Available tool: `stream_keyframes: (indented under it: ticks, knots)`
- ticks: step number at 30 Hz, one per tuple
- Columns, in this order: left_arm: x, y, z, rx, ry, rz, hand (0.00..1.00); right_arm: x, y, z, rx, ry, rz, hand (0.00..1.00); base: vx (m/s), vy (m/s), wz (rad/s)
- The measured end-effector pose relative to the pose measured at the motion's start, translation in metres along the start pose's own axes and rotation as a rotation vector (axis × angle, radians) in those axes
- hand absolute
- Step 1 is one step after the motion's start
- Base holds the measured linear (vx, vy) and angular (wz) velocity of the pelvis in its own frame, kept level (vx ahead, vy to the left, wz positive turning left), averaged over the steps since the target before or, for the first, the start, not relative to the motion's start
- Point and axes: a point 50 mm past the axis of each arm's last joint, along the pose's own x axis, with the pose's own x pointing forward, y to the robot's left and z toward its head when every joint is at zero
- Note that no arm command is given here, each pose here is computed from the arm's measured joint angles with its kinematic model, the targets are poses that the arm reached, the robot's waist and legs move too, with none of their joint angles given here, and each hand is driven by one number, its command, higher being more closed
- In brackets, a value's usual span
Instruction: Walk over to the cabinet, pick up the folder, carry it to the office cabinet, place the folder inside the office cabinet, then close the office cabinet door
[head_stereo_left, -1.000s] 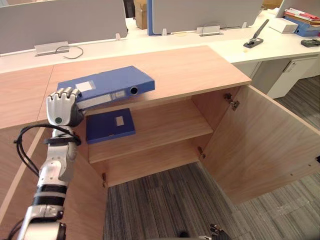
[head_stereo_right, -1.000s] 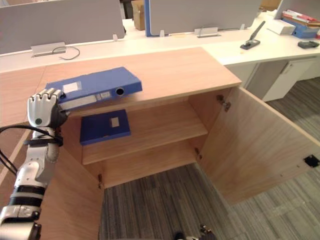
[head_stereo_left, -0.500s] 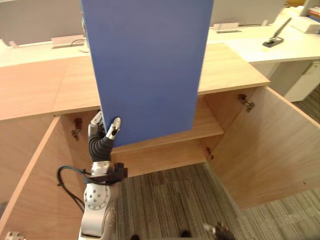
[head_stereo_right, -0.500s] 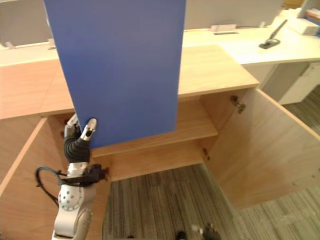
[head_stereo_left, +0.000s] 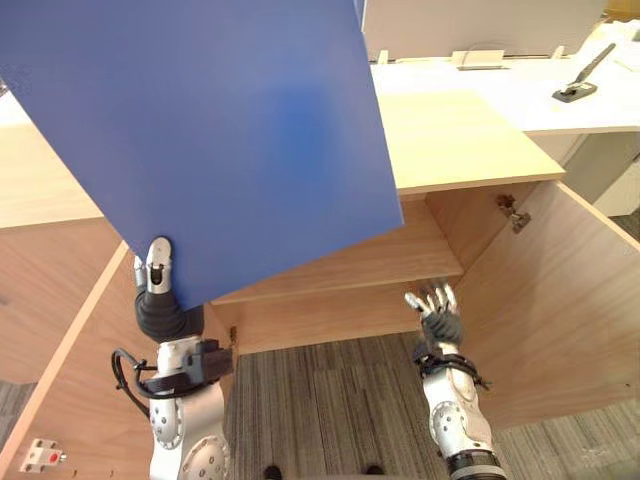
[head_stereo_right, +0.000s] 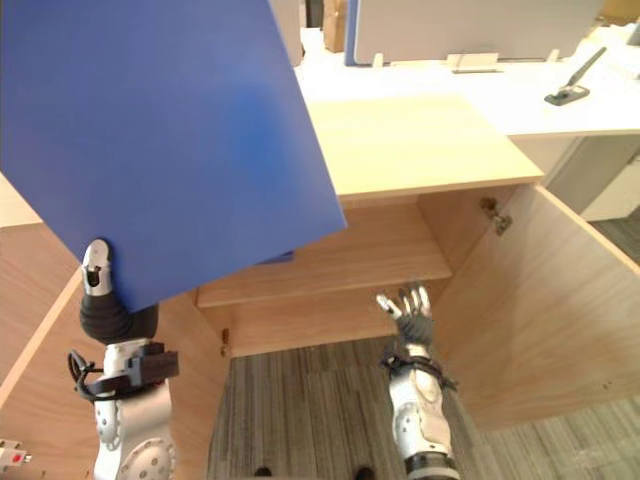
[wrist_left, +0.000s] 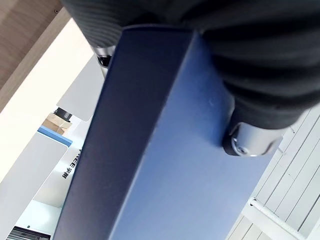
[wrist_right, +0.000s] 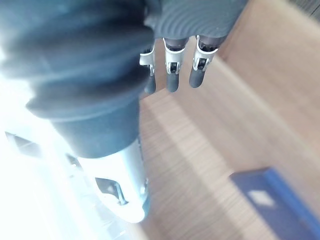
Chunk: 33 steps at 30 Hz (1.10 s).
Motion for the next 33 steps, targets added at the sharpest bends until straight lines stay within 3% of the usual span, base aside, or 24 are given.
stream_keyframes:
  ticks: [8, 10, 15, 18, 23, 33]
  knots:
    - [-0.001, 0.006, 0.003, 0.125, 0.001, 0.003, 1.0, 0.01, 0.037, 0.051, 0.163, -0.199, 0.238, 0.0, 0.0, 0.013, -0.03]
    - [-0.001, 0.006, 0.002, 0.134, 0.009, -0.006, 1.0, 0.021, 0.054, 0.064, 0.158, -0.225, 0.34, 0.0, 0.01, 0.03, -0.09]
    - [-0.003, -0.001, -0.004, 0.18, 0.056, -0.082, 1.0, 0.037, 0.132, 0.099, 0.127, -0.229, 0.787, 0.0, 0.0, 0.009, -0.03]
    - [-0.003, -0.002, -0.004, 0.178, 0.057, -0.084, 1.0, 0.041, 0.154, 0.11, 0.124, -0.192, 0.908, 0.0, 0.0, 0.0, 0.0]
    - [-0.006, -0.008, -0.01, 0.202, 0.096, -0.147, 1.0, 0.04, 0.183, 0.103, 0.07, -0.046, 1.067, 0.0, 0.0, 0.0, 0.0]
    - [-0.014, -0.012, -0.028, 0.238, 0.192, -0.224, 1.0, 0.034, 0.206, 0.086, -0.086, 0.141, 1.218, 0.0, 0.0, 0.0, 0.0]
